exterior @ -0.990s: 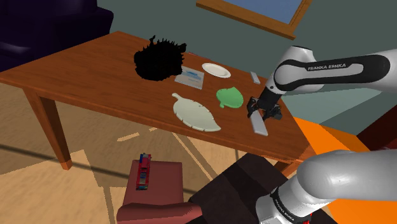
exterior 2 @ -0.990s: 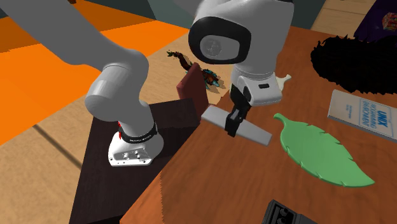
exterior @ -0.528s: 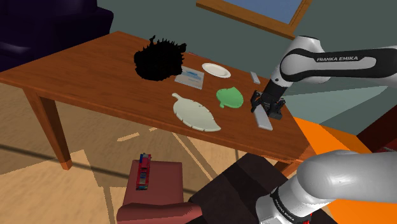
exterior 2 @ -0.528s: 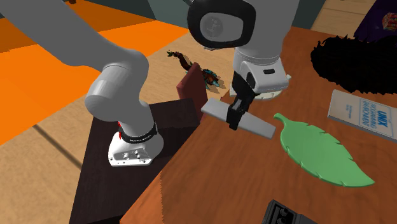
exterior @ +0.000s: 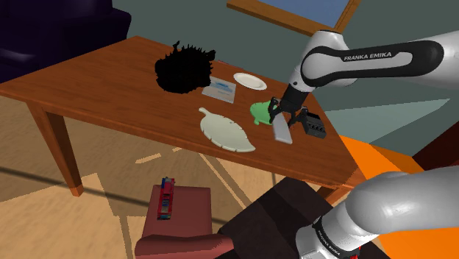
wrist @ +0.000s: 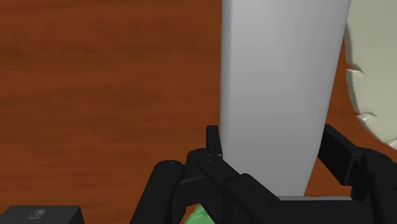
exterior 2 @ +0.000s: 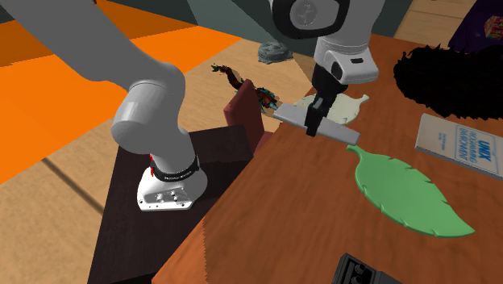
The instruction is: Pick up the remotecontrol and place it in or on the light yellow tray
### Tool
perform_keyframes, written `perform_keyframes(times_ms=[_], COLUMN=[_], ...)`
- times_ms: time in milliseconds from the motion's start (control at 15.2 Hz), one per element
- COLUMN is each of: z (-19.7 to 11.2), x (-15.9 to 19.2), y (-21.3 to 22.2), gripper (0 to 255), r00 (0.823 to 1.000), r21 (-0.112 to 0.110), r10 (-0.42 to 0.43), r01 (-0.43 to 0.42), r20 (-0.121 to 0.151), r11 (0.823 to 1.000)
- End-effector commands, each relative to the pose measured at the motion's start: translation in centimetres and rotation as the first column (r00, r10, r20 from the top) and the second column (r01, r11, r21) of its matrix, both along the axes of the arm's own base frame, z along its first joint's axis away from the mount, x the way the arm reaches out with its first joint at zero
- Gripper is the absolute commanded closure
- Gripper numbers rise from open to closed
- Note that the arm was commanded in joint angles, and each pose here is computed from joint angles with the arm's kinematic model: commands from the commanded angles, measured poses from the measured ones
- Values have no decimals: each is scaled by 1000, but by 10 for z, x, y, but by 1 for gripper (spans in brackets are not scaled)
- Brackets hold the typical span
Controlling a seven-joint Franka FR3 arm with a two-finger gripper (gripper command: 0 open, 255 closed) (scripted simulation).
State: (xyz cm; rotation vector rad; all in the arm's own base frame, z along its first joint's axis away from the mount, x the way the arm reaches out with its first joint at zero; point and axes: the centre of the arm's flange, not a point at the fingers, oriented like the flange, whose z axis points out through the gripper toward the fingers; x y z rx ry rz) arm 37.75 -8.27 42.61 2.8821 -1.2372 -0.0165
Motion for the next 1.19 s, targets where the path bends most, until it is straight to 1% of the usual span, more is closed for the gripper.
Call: perform_keyframes(times_ms=[0, 924, 1122], z=[0, 1, -14], x=[17, 146, 146], y=[18, 153, 153], gripper=[255, 255, 255], r00=[1000, 1000, 1000], r21=[1, 1, 1], r10=[-1, -1, -1], r01=[1, 1, 1], r20=[1, 1, 1], r11=[1000, 1000, 1000])
